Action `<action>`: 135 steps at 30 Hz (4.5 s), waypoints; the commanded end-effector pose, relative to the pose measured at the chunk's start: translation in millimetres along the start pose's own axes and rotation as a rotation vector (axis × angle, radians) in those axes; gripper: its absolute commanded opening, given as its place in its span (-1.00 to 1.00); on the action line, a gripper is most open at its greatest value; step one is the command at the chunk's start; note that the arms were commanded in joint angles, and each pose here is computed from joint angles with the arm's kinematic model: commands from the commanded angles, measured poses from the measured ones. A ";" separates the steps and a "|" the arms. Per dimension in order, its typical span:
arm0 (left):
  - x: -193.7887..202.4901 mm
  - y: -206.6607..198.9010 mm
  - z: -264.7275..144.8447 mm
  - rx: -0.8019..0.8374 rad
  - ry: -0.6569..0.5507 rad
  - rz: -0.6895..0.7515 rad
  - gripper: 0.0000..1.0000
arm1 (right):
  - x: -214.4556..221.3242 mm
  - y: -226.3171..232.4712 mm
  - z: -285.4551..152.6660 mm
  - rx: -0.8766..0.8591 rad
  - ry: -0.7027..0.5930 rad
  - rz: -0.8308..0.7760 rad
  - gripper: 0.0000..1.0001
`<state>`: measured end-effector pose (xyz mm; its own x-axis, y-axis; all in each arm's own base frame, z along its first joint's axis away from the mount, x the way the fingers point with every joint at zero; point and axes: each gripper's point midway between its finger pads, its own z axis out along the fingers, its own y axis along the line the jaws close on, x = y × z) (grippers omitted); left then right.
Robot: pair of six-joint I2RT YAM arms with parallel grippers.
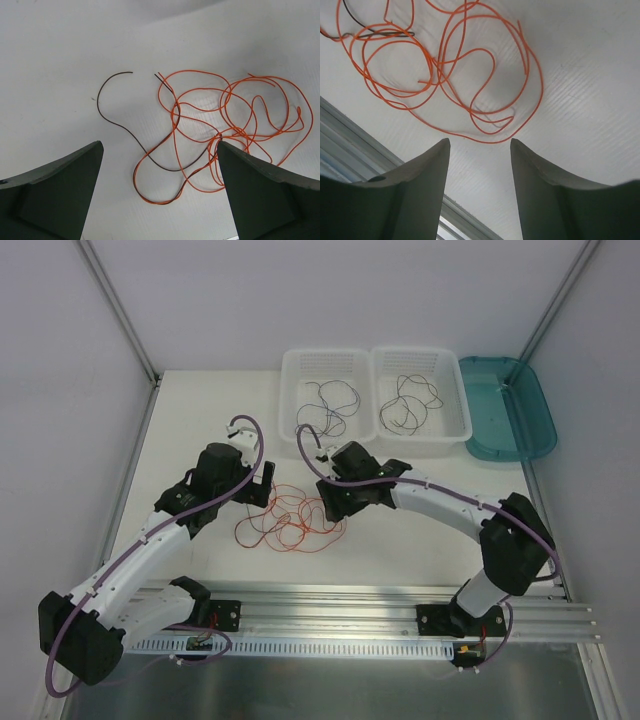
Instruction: Untangle the cables
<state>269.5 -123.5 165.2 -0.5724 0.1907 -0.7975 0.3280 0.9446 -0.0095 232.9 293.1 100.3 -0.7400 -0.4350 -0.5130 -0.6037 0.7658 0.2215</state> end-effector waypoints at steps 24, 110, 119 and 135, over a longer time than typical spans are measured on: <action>-4.8 0.6 5.6 -0.005 0.004 -0.019 0.98 | 26.7 1.2 54.0 0.071 0.092 -0.048 -0.84; -30.2 -63.8 -29.4 0.247 0.062 -0.186 0.98 | -86.2 -184.9 -320.8 0.857 -0.790 0.269 -0.99; -5.5 -31.9 -26.0 0.139 0.047 -0.070 0.98 | 1.1 -202.9 -178.6 0.713 -0.444 0.404 -0.99; 19.8 -17.3 -13.9 0.069 0.086 -0.051 0.98 | 38.1 -212.5 -36.3 0.407 -0.074 0.632 -0.56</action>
<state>237.5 -139.4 154.3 -0.6757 0.1656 -0.7184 0.3546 0.9273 -0.1199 301.6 74.5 45.8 -0.9019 0.1291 -0.4121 0.1103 0.9915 0.0692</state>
